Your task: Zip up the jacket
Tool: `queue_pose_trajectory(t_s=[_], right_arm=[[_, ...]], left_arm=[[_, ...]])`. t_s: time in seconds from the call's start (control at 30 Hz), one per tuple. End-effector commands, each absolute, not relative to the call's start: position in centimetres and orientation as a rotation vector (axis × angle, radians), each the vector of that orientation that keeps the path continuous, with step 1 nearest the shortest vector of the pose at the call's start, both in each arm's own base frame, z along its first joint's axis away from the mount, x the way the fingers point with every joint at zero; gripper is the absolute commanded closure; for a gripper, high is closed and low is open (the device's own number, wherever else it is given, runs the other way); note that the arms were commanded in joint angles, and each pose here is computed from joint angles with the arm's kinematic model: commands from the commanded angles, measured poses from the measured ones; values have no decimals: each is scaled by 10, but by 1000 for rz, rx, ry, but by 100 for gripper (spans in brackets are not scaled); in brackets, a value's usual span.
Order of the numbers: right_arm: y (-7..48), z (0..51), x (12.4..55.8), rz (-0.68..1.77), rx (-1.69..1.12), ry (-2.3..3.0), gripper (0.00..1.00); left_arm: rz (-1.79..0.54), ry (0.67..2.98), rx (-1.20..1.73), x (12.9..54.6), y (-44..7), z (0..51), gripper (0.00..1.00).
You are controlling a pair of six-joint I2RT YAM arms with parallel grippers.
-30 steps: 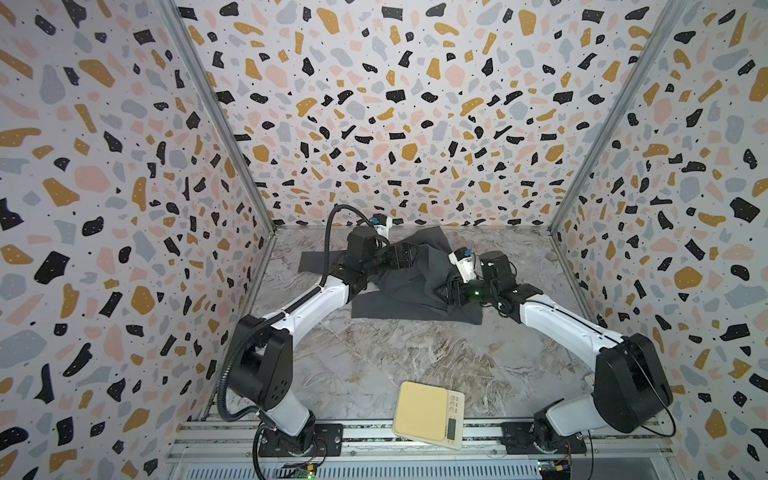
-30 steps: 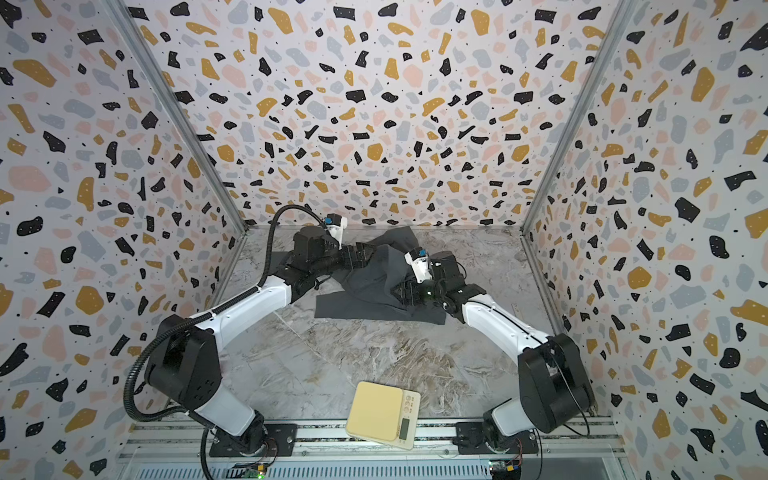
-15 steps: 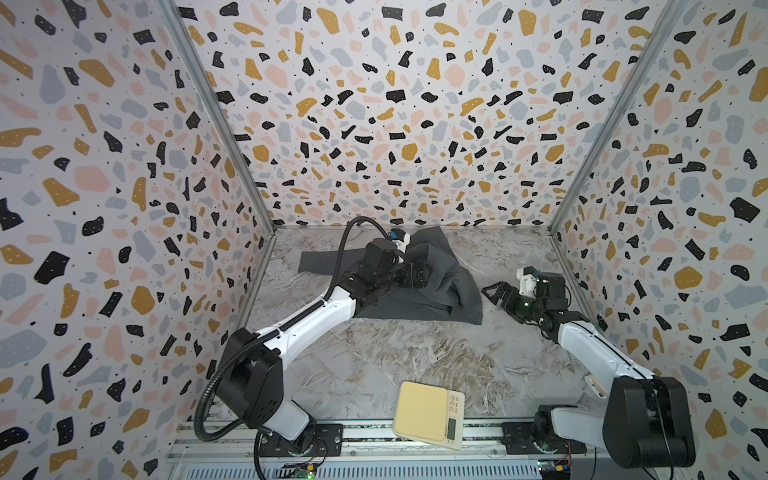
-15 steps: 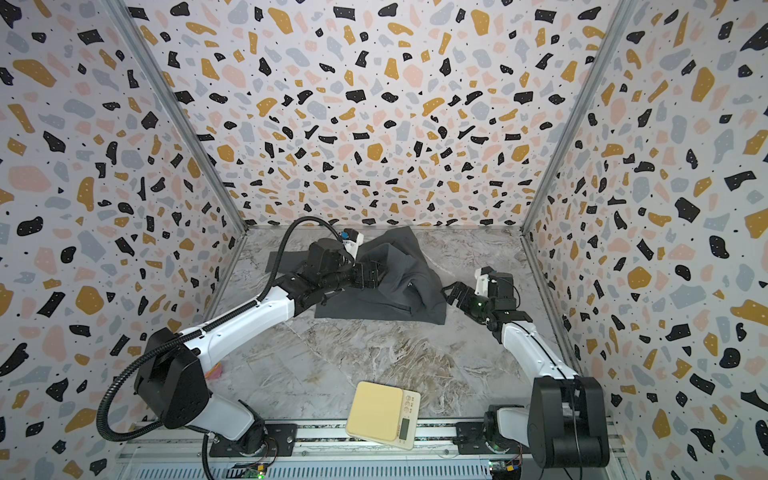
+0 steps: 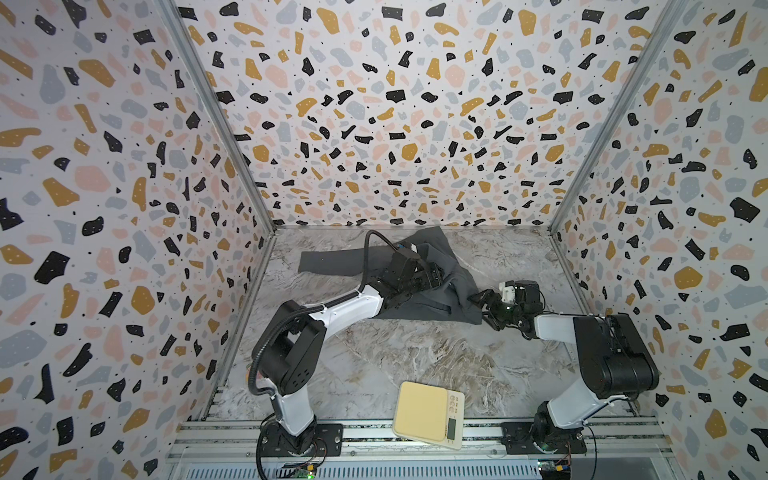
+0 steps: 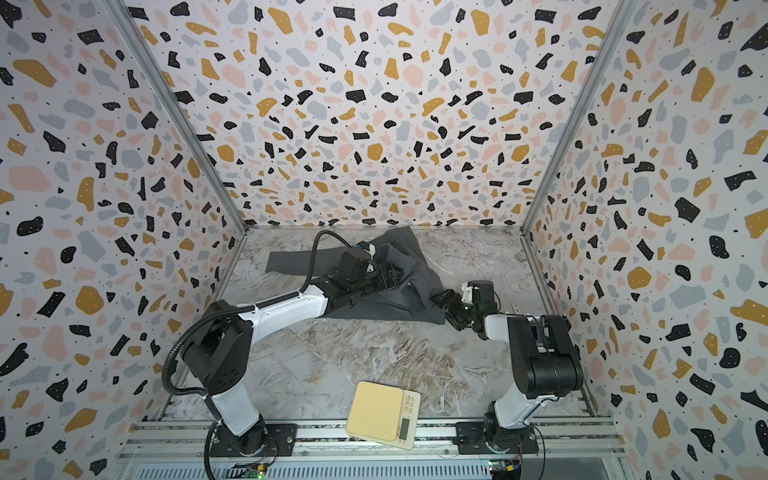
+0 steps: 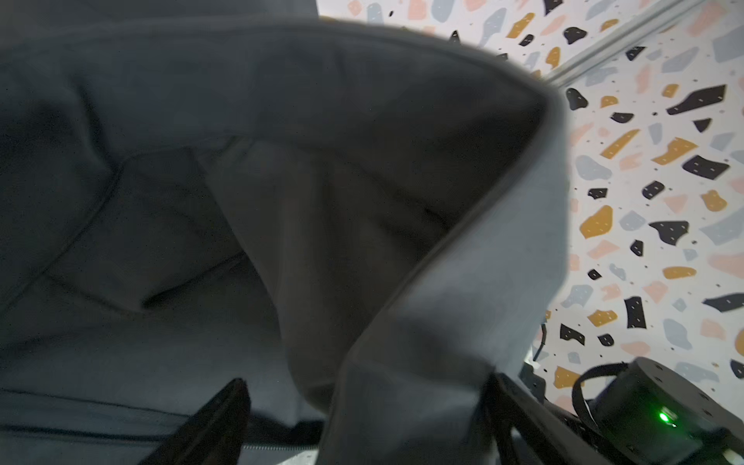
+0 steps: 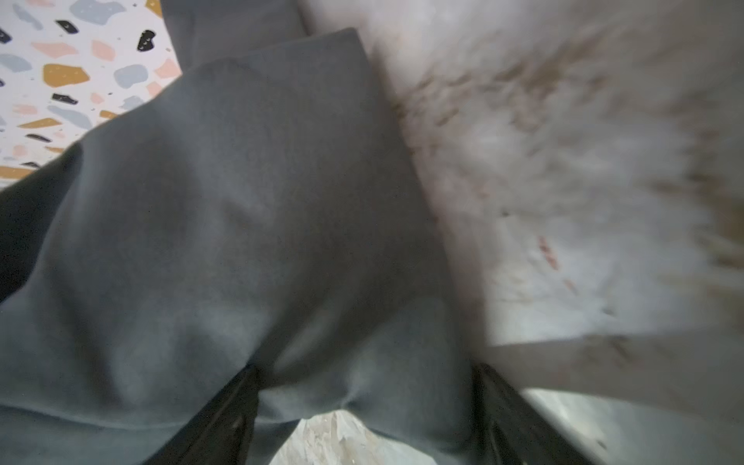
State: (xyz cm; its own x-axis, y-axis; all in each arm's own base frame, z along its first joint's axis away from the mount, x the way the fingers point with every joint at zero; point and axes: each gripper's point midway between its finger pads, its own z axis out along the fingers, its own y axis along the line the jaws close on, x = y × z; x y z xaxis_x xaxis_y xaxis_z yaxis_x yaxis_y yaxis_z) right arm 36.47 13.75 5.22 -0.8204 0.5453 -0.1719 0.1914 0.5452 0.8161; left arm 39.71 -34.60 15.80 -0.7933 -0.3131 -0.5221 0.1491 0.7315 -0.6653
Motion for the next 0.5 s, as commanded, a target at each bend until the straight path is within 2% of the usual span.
queue_pose_trajectory(t_s=[0.0,0.07,0.17,0.23,0.3,0.33,0.47], right_arm=[[151,83,388,1277,480,2256,33],[153,92,394,1279,426,2235,54],[153,114,401,1247,325,2203,82],[150,129,403,1186,254,2203,98],[144,148,404,1106,180,2199,100],[142,157,403,1073,147,2194,100],[131,209,397,908,3,2141,100]], left_arm=[[-1068,2148,-186,415,-359,201,18],[-1071,2130,-176,418,-359,205,29],[-1057,2108,-159,424,-353,213,55],[-1039,2090,-166,429,-342,222,73],[-975,2063,-147,435,-323,234,95],[-947,2050,-151,437,-312,240,100],[-783,1977,-111,442,-272,283,100]])
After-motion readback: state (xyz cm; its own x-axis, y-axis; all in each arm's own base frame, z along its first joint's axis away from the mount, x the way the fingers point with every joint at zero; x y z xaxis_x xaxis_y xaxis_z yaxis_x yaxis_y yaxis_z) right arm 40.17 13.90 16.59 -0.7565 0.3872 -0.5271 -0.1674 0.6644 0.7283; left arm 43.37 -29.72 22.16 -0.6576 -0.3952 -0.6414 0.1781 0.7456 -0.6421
